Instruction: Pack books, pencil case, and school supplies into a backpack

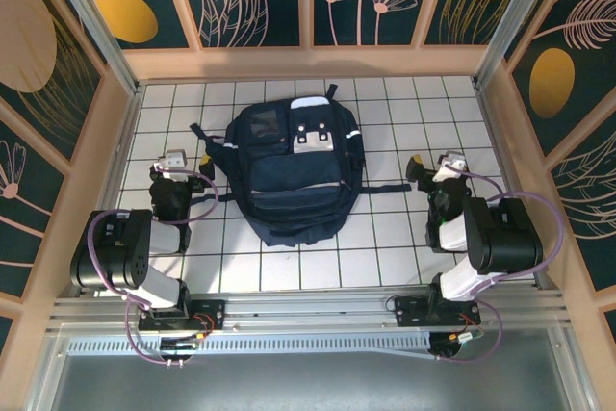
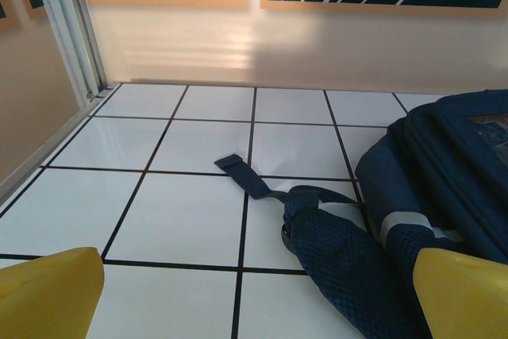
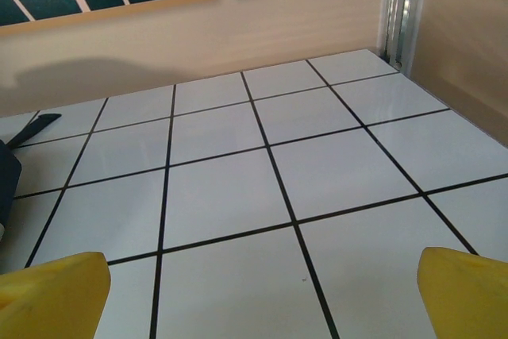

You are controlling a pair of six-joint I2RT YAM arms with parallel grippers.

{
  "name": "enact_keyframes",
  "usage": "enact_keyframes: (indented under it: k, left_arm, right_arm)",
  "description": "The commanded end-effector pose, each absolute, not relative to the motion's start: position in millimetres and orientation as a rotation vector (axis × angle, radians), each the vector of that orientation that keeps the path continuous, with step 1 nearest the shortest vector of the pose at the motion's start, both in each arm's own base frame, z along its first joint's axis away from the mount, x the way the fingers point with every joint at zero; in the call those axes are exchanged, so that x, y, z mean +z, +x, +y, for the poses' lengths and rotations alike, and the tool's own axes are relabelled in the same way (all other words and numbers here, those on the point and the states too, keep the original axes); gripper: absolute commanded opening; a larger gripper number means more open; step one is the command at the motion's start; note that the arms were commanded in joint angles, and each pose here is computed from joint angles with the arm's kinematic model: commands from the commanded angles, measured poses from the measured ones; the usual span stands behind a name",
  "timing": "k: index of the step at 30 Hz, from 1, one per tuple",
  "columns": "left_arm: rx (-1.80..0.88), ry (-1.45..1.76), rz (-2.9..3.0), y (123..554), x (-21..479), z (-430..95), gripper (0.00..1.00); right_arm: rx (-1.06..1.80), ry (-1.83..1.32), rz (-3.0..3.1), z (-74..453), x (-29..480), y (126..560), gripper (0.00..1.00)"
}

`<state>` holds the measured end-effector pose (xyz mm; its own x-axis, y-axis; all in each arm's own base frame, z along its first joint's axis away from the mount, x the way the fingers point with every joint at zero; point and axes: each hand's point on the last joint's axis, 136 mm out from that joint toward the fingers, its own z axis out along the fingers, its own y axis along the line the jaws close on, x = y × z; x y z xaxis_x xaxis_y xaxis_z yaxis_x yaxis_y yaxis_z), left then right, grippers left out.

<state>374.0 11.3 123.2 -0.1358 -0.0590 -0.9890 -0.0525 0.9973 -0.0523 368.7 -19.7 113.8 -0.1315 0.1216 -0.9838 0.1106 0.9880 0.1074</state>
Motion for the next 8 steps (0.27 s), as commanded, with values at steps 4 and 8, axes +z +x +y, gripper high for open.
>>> enact_keyframes:
  k: [4,8]
  left_arm:
    - [-0.014,-0.103,1.663,378.2,136.1,13.4,0.99]
    - [-0.015,-0.102,1.663,378.1,136.1,13.1,0.99]
  right_arm:
    - [0.034,0.165,1.662,-19.8,127.3,374.2,0.99]
    - [0.04,0.152,1.662,-16.7,127.5,374.2,0.99]
